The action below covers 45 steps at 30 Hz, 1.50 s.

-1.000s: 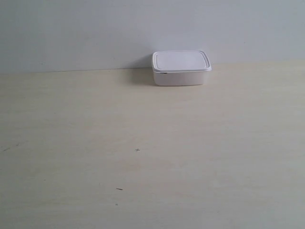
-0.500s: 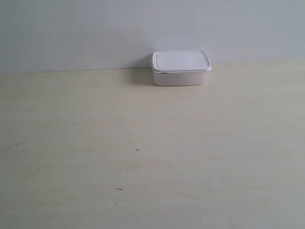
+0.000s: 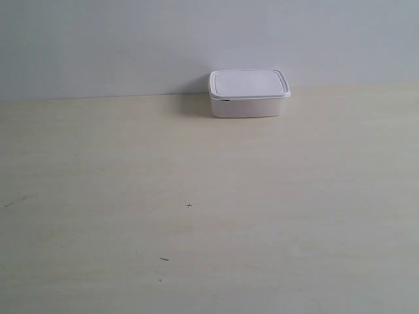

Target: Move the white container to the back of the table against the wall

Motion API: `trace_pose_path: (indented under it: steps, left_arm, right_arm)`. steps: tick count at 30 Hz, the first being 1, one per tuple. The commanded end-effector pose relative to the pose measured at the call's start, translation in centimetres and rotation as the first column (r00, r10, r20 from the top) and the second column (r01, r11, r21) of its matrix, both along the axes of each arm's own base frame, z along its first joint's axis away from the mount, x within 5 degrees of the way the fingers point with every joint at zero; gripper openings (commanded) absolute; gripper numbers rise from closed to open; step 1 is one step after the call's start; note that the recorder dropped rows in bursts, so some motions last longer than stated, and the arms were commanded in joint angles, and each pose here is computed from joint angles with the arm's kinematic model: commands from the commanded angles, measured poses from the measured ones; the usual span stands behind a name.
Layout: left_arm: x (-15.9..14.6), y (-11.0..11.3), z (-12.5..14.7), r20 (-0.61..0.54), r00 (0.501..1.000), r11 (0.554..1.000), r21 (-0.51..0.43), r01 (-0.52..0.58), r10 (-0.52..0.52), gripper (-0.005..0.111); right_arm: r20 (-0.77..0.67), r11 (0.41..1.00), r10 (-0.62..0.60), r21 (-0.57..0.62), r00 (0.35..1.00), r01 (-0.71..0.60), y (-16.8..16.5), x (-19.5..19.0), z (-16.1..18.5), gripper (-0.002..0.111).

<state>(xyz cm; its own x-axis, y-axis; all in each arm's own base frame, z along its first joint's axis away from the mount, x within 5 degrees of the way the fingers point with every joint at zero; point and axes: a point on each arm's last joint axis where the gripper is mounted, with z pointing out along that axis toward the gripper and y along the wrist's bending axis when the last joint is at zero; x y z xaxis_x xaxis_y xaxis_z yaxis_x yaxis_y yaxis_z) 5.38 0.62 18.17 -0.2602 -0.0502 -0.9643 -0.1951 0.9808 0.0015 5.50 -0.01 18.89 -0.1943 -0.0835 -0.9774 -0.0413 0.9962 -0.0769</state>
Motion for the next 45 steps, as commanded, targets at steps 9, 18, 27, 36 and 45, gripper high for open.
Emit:
trace_pose_path:
  steps: [9, 18, 27, 36, 45]
  left_arm:
    - [-0.01, -0.10, 0.00, 0.012, 1.000, 1.000, -0.030, 0.001, -0.001, 0.000]
    - [-0.01, -0.10, 0.00, 0.012, 1.000, 1.000, -0.030, 0.001, -0.001, 0.000]
    - [-0.01, -0.10, 0.00, 0.012, 1.000, 1.000, -0.030, 0.001, -0.001, 0.000]
    - [-0.01, -0.10, 0.00, 0.012, 1.000, 1.000, -0.030, 0.001, -0.001, 0.000]
    - [-0.01, -0.10, 0.00, 0.012, 1.000, 1.000, -0.030, 0.001, -0.001, 0.000]
  right_arm:
    - [0.008, 1.000, 0.004, -0.001, 1.000, -0.004, 0.02, -0.01, -0.08, 0.000]
    - [0.008, 1.000, 0.004, -0.001, 1.000, -0.004, 0.02, -0.01, -0.08, 0.000]
    - [0.008, 1.000, 0.004, -0.001, 1.000, -0.004, 0.02, -0.01, -0.08, 0.000]
    - [0.008, 1.000, 0.004, -0.001, 1.000, -0.004, 0.02, -0.01, -0.08, 0.000]
    - [0.008, 1.000, 0.004, -0.001, 1.000, -0.004, 0.02, -0.01, -0.08, 0.000]
